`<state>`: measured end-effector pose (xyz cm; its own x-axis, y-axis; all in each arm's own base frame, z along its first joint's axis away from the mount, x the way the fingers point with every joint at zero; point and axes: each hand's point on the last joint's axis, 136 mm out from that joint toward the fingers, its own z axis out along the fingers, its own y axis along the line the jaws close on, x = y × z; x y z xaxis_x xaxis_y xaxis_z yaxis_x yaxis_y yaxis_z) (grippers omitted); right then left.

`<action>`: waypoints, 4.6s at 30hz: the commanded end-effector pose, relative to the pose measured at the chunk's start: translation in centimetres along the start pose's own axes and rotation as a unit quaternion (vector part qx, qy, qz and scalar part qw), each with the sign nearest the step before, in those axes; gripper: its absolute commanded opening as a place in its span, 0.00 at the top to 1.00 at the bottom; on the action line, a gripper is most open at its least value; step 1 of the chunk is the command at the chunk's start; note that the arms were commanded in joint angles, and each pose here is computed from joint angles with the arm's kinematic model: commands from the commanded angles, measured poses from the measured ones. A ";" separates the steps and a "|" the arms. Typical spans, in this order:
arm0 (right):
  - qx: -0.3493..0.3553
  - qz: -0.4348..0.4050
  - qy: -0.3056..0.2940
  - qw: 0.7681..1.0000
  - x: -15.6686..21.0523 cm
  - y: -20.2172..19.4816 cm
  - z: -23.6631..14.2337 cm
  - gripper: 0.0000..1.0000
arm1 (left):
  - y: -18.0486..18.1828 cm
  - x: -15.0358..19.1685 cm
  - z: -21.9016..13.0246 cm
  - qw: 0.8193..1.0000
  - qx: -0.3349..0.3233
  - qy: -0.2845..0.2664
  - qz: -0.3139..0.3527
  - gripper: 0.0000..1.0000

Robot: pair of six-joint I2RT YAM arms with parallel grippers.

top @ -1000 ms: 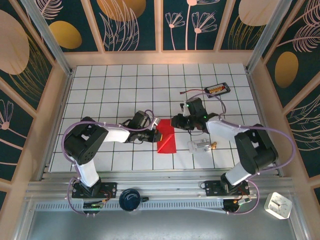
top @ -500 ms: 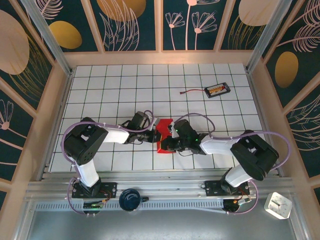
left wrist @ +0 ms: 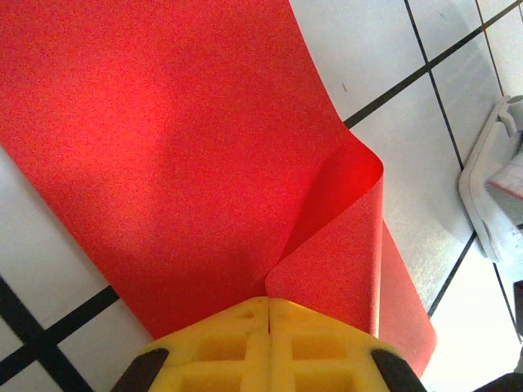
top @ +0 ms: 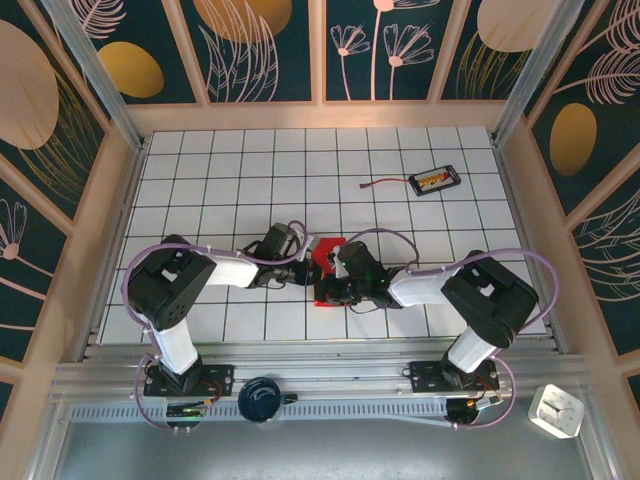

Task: Fold a paper plane with a square sheet of paper (pick it up from the middle)
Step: Fold the triangle a second time at the center of the table.

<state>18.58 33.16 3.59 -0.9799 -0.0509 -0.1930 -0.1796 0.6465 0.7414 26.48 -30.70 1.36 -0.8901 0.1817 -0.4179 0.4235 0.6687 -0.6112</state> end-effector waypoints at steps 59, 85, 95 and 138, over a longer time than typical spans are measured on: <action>-0.009 -0.024 -0.041 0.999 -2.1 0.5 -0.8 1.00 | 5.4 4.4 0.1 0.992 -0.103 0.062 -0.034 1.00; 0.072 -0.031 0.024 0.997 2.9 -4.1 0.6 1.00 | 5.6 4.6 0.1 0.992 -0.106 0.062 -0.037 1.00; 0.083 -0.060 0.039 0.994 3.7 -2.7 1.1 1.00 | 5.7 4.7 0.0 0.992 -0.108 0.061 -0.037 1.00; -0.006 0.003 -0.090 0.996 -5.4 -1.7 -4.0 1.00 | 5.4 4.3 -0.1 0.992 -0.107 0.060 -0.033 1.00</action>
<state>22.97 28.32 5.14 -0.9532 0.0854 -0.2902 -0.1635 0.6617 0.7317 26.50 -30.64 1.28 -0.8845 0.1921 -0.4252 0.4344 0.6716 -0.6002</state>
